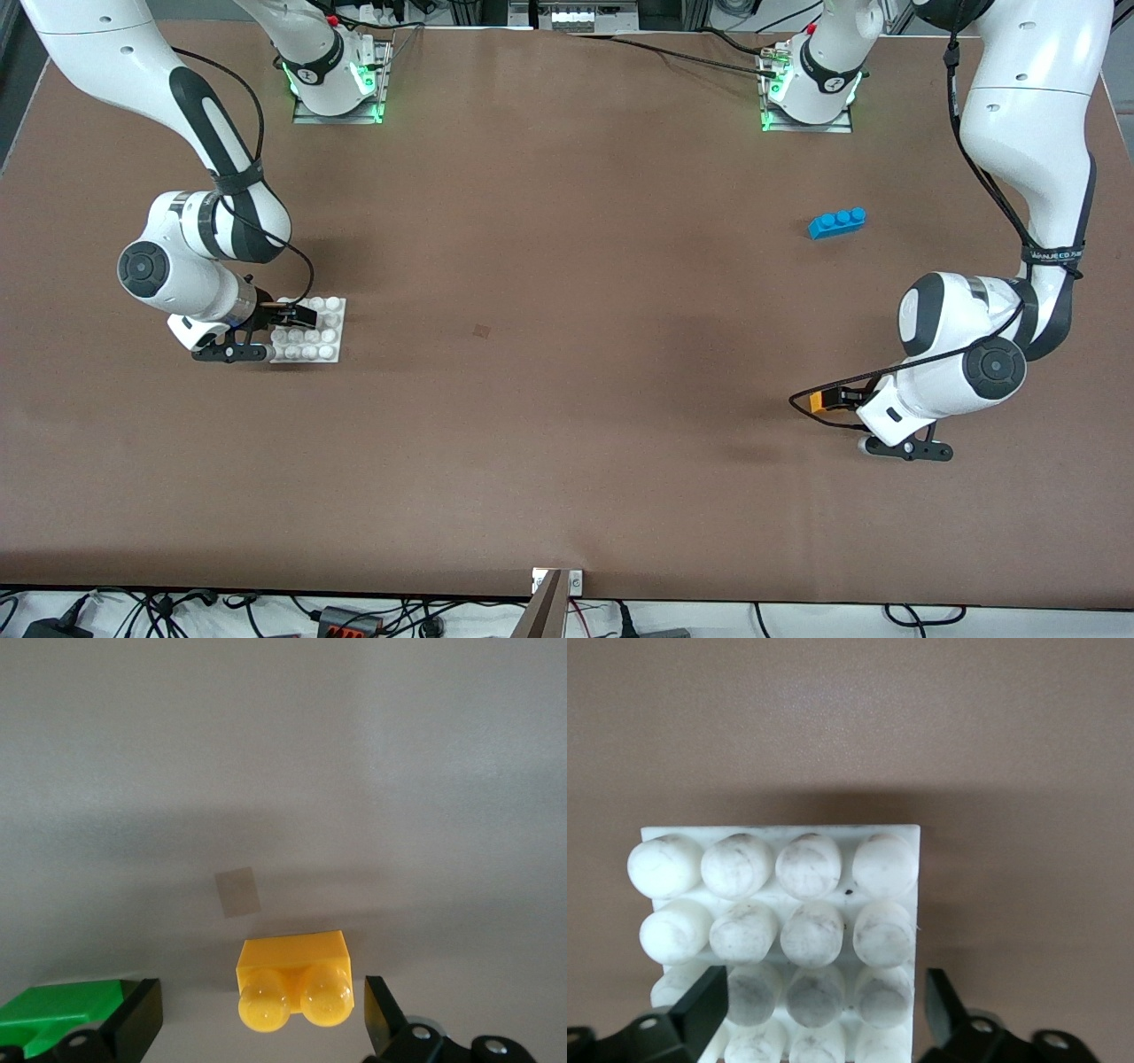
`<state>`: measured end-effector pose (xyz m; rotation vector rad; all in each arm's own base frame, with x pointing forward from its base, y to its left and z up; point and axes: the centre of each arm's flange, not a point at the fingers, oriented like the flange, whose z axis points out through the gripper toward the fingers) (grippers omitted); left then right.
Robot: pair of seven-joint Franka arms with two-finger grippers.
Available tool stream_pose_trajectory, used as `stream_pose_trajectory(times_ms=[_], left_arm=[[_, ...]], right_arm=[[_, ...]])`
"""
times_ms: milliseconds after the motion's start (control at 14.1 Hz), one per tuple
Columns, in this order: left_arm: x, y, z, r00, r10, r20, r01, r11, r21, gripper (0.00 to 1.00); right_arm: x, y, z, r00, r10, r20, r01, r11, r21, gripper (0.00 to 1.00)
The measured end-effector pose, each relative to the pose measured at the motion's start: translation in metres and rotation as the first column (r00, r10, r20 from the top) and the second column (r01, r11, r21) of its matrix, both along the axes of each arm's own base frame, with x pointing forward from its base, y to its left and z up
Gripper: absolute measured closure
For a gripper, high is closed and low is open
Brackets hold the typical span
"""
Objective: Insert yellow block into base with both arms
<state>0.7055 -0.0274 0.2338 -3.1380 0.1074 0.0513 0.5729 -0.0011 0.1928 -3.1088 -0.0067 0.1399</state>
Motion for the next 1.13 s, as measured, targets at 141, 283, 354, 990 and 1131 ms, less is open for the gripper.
stream_pose_trajectory(times_ms=[141,283,354,990,1131], left_arm=[[-0.003,-0.001,-0.012,1.0,-0.002,0.018,0.002,1.0,-0.006,0.0],[-0.007,-0.002,-0.02,1.0,-0.003,0.019,0.003,1.0,-0.008,0.0],[-0.008,-0.002,-0.021,1.0,-0.001,0.018,0.001,1.0,-0.008,0.0],[-0.014,-0.008,-0.029,1.0,0.003,0.003,-0.003,1.0,-0.012,0.0],[-0.015,-0.009,-0.03,1.0,0.002,0.001,-0.002,1.0,-0.013,0.0]], right_arm=[[-0.001,0.0,-0.003,1.0,0.0,-0.004,0.0,1.0,0.0,0.14],[0.0,0.0,-0.002,1.0,-0.001,-0.004,0.001,1.0,0.0,0.19],[0.0,0.0,-0.002,1.0,-0.001,-0.004,0.001,1.0,0.0,0.2],[-0.001,0.032,-0.004,1.0,0.016,-0.01,-0.016,0.998,0.053,0.21],[-0.002,0.055,-0.006,1.0,0.028,-0.014,-0.027,0.996,0.083,0.21]])
